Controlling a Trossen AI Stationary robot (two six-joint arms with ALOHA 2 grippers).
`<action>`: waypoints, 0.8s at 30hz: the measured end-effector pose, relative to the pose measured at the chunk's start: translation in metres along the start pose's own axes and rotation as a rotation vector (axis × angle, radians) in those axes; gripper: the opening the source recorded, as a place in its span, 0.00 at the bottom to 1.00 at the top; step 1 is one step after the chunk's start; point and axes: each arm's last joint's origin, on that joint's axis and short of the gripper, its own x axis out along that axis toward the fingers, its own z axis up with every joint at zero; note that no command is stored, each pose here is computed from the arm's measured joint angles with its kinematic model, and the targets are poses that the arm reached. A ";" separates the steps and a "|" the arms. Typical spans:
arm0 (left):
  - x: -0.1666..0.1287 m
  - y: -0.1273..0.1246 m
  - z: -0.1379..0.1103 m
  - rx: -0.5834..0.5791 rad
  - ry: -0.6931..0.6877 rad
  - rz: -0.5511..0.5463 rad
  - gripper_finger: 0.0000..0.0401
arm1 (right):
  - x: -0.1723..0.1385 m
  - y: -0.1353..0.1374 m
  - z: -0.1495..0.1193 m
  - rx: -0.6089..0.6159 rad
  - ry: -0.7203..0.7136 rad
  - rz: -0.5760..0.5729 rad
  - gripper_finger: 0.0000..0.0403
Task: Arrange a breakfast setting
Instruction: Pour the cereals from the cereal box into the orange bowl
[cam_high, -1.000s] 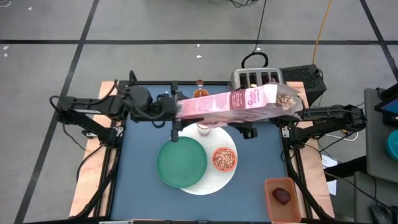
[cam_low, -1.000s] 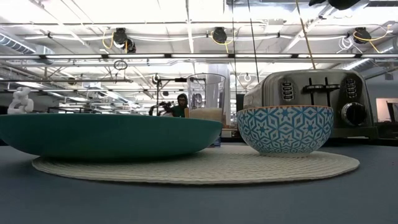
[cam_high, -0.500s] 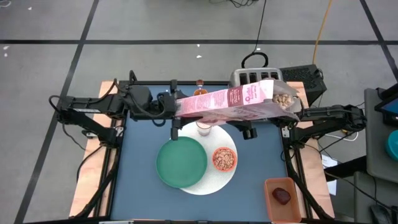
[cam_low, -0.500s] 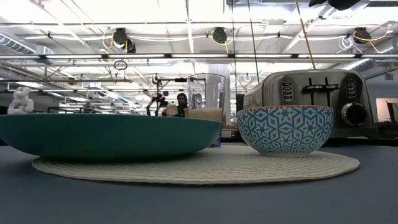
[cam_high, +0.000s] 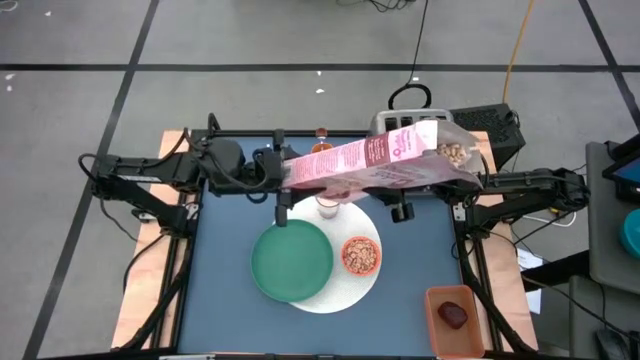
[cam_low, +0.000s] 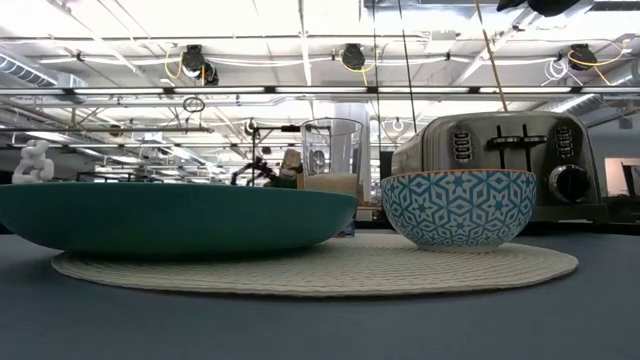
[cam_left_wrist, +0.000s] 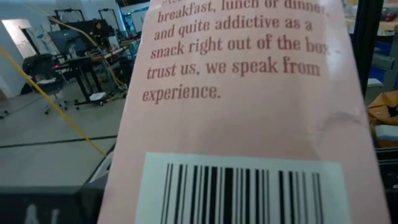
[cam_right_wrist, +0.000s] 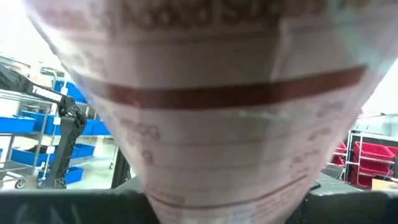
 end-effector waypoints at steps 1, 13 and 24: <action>0.000 0.000 0.000 0.004 0.002 0.000 0.59 | 0.000 0.000 0.000 0.000 0.002 0.000 0.38; -0.005 0.000 -0.008 -0.052 0.093 -0.005 0.80 | -0.005 -0.005 -0.004 0.051 0.093 -0.021 0.37; -0.016 0.002 -0.011 -0.115 0.154 -0.006 0.82 | -0.010 -0.004 -0.009 0.107 0.205 -0.030 0.37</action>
